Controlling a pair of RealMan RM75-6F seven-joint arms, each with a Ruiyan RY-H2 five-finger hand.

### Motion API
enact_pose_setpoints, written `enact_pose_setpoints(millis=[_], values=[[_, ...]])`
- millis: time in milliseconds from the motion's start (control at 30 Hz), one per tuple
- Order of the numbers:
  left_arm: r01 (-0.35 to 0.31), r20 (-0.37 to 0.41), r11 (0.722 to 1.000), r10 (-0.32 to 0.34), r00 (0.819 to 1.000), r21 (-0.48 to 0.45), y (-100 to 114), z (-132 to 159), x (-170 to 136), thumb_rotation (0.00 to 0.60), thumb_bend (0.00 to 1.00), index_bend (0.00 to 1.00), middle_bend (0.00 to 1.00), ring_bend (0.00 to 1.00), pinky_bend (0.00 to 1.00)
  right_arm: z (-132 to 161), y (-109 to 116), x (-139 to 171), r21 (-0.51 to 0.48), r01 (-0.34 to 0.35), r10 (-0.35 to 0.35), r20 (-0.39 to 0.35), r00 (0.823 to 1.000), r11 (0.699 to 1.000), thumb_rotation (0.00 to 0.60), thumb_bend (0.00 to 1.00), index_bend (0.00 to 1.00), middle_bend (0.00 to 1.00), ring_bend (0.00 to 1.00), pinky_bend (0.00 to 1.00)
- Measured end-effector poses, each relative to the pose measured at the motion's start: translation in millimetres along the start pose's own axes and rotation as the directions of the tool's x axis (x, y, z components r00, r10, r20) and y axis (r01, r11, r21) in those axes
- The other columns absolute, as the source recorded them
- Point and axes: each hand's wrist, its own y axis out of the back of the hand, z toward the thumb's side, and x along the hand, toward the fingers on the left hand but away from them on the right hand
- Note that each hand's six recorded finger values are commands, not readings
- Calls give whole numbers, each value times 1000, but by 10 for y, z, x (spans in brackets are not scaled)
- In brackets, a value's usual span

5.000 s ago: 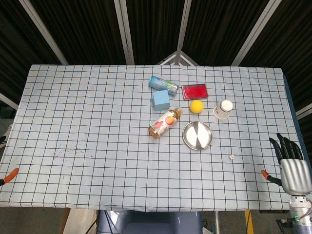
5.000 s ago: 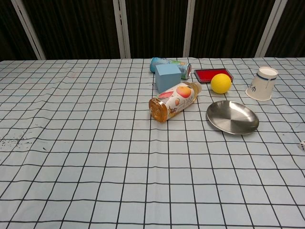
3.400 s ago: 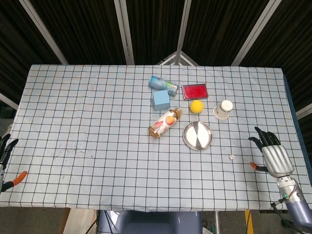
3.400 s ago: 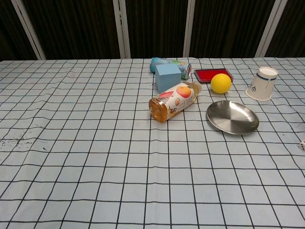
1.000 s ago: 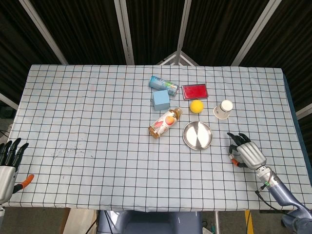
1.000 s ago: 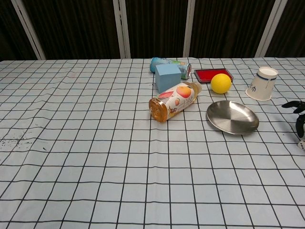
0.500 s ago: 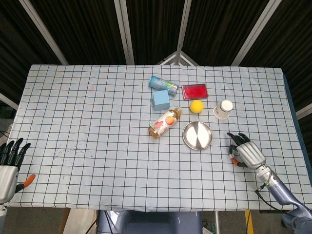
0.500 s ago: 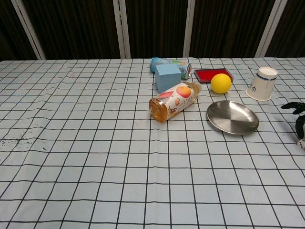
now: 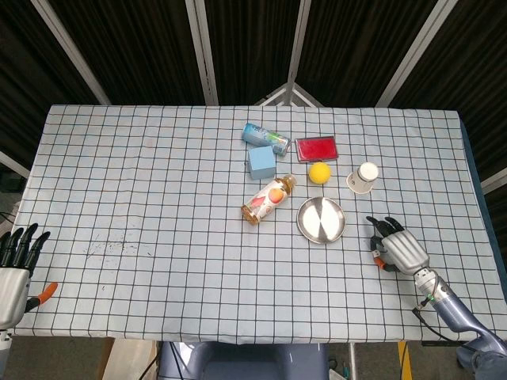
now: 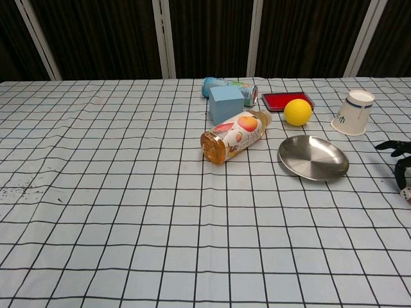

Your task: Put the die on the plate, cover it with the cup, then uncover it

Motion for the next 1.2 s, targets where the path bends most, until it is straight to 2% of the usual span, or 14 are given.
enact_pose_setpoints(millis=[567,867,1200], values=[[4,3,1000,-4,1000,2,-13,14,4,600,256,99,0,0,23,-21,37,7,2,9,-9,-1,1000,1000,600,410,585,89,172,102],[10,9,1000,-10,1000,-4,-12,9,9,600,256,100,0,0,23,25,278,-38,-5,69,-69,-35,997,998,600,415,585,89,175,102],[21,16,1000,-21,1000,-14,-13,-9,35,600,256,100,0,0,23,433,727,-358,-82,165,-173,-102,980,983,600,415,586,89,175,102]])
